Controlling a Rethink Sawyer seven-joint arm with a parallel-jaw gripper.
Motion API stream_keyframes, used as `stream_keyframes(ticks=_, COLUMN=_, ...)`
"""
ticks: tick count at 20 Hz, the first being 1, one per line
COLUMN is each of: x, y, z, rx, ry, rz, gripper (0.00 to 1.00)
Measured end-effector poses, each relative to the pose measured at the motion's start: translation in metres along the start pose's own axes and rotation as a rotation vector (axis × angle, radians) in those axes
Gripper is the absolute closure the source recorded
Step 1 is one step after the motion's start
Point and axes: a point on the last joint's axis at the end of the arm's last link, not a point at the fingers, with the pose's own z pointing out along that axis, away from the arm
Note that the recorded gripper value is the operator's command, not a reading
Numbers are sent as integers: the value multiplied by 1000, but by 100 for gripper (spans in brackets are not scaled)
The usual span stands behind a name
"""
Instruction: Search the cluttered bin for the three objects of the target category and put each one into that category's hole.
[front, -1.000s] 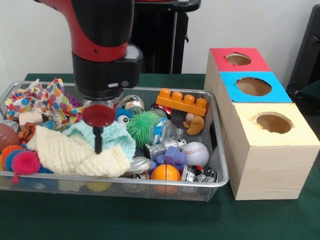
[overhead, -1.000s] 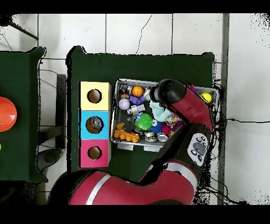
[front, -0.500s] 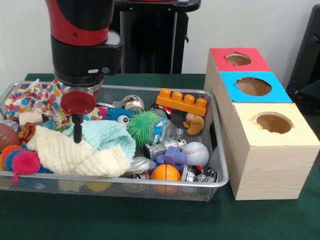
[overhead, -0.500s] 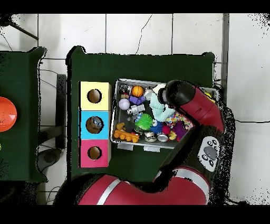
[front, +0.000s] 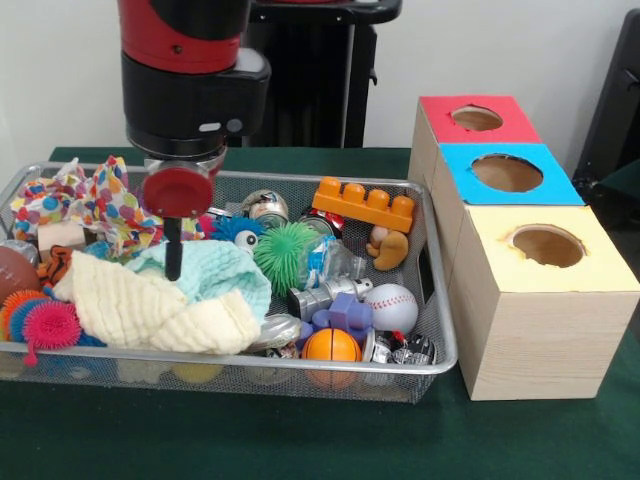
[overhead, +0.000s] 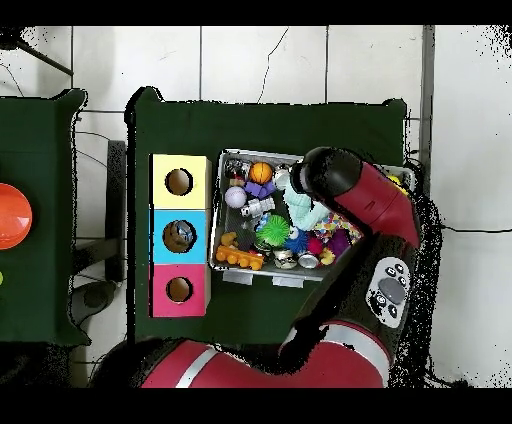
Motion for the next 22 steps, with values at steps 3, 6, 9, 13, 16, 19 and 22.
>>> stream_keyframes(ticks=3, x=9, y=5, z=-6, rx=-9, ry=-2, rz=-14, gripper=0)
stream_keyframes(ticks=6, x=19, y=10, z=-13, rx=-18, ry=-4, rz=-28, gripper=0)
stream_keyframes(ticks=9, x=25, y=12, z=-15, rx=-22, ry=-5, rz=-38, gripper=0)
stream_keyframes(ticks=13, x=39, y=16, z=-18, rx=-23, ry=-3, rz=-56, gripper=0)
stream_keyframes(ticks=16, x=43, y=17, z=-18, rx=-24, ry=-3, rz=-62, gripper=0)
stream_keyframes(ticks=19, x=44, y=17, z=-19, rx=-24, ry=-3, rz=-64, gripper=0)
stream_keyframes(ticks=22, x=45, y=17, z=-19, rx=-25, ry=-3, rz=-65, gripper=0)
